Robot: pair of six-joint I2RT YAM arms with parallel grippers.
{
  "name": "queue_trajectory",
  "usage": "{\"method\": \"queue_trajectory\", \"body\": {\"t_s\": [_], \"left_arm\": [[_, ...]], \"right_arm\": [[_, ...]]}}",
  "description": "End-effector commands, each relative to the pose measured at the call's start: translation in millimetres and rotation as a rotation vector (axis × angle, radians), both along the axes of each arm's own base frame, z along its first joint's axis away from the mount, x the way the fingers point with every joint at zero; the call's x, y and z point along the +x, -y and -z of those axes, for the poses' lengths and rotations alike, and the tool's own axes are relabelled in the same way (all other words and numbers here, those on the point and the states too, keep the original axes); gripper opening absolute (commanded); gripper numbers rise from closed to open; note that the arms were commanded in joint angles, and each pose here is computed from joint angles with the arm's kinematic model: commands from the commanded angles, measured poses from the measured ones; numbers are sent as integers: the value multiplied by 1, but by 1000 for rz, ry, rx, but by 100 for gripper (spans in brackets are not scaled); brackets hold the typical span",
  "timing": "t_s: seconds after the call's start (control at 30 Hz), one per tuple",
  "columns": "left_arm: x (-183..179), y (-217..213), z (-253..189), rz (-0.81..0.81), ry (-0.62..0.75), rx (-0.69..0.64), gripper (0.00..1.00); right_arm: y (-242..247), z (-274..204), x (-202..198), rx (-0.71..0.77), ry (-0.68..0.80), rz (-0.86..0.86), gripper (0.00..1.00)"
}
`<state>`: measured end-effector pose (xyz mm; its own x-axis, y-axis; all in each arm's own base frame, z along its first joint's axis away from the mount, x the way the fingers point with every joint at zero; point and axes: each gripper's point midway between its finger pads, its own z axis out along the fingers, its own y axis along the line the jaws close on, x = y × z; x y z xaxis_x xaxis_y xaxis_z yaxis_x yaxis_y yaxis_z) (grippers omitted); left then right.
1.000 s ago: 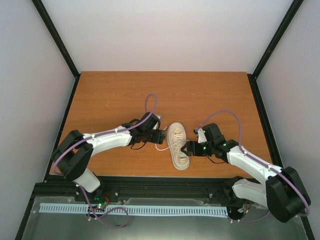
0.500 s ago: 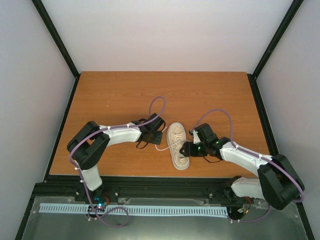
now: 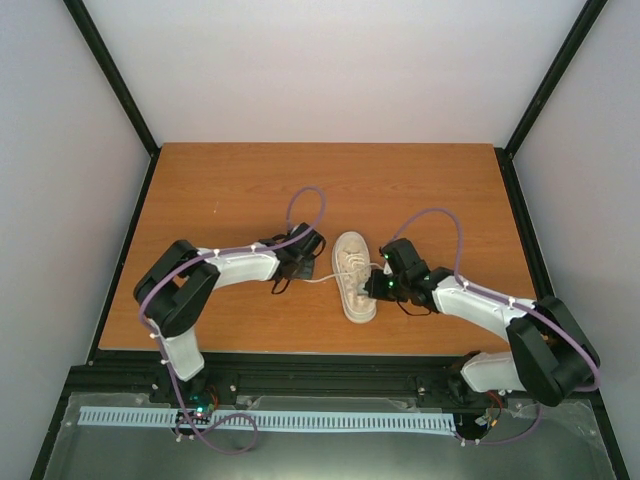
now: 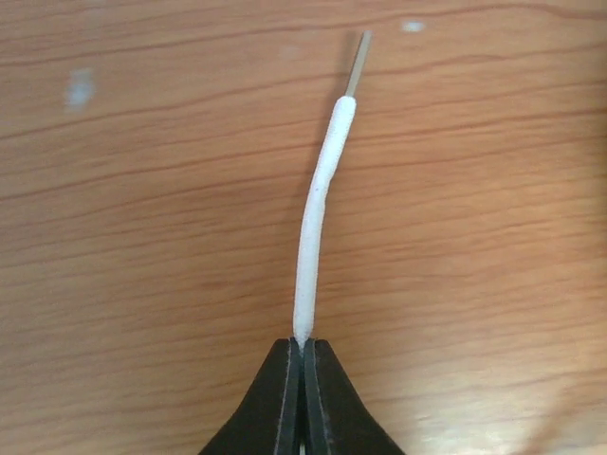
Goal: Tie the shoes
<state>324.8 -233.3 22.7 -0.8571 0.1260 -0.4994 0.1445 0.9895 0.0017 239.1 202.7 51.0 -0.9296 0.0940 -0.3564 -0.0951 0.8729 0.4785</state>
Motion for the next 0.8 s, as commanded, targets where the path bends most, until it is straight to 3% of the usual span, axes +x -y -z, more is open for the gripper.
{"method": "queue_trajectory", "body": {"t_s": [0.0,0.4,0.43,0.53,0.63,0.7,0.77], "left_arm": [[11,-29,-31,-127,101,-43,1],[1,-50,-21,-161,93,0,3],[1,-51,-19,-159,94,4,8],[0,-56,-20,-168,113,13,37],[-2,-63,-31,-177,145,21,60],[-3,-62,-41,-147,171,5,72],[-3,-50,-53,-68,198,-49,77]], "right_arm": [[-17,-41,48,43,167,69,3],[-56,-24,74,-6,163,79,3],[-54,-21,73,-18,154,82,5],[-43,-20,71,-66,164,91,21],[-19,-27,67,-154,203,127,42],[0,-34,62,-213,234,153,55],[15,-46,57,-243,275,172,65]]}}
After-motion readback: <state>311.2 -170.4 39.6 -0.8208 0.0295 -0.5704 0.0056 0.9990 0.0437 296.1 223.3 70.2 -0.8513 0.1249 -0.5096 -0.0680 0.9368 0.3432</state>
